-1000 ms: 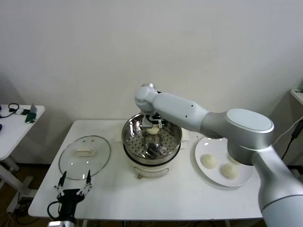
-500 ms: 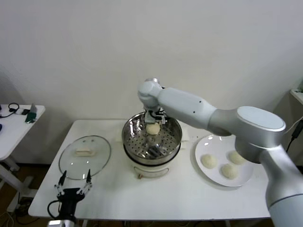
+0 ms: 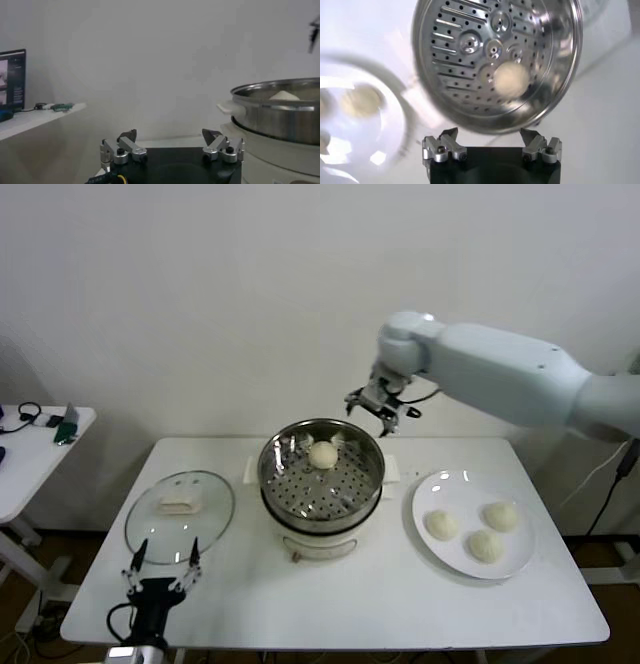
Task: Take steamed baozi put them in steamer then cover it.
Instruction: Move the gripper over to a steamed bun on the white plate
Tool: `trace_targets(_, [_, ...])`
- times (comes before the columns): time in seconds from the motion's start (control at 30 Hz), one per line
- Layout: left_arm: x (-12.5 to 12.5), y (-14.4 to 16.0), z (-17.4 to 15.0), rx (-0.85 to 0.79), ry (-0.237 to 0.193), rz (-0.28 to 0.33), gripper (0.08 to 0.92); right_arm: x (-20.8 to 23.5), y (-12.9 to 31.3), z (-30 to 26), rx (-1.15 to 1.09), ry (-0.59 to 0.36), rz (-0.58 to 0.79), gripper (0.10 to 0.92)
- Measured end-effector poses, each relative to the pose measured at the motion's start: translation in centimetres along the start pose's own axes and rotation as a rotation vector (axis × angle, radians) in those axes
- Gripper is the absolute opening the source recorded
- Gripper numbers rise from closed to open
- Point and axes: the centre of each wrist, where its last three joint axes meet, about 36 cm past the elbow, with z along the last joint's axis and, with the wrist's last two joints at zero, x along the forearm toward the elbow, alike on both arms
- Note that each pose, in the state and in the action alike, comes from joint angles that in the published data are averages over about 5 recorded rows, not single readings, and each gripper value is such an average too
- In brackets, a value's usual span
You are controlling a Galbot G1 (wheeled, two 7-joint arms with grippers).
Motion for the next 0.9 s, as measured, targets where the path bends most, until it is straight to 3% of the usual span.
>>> trace_targets(0.2, [0.1, 0.0, -0.3, 0.001, -0.005, 0.002, 0.823, -1.7, 5.9, 4.6, -0.259, -0.01, -0.053, 0.823])
trace_targets(0.43, [0.5, 0.5, -0.4, -0.006, 0.001, -0.005, 0.823, -6.1, 10.8, 6.6, -0.412, -0.015, -0.117, 0.823])
trace_targets(0.9, [1.2, 0.8, -0.2, -0.026, 0.021, -0.017, 0.823, -13.8, 15.1, 7.4, -0.522, -0.002, -0.176, 0.823])
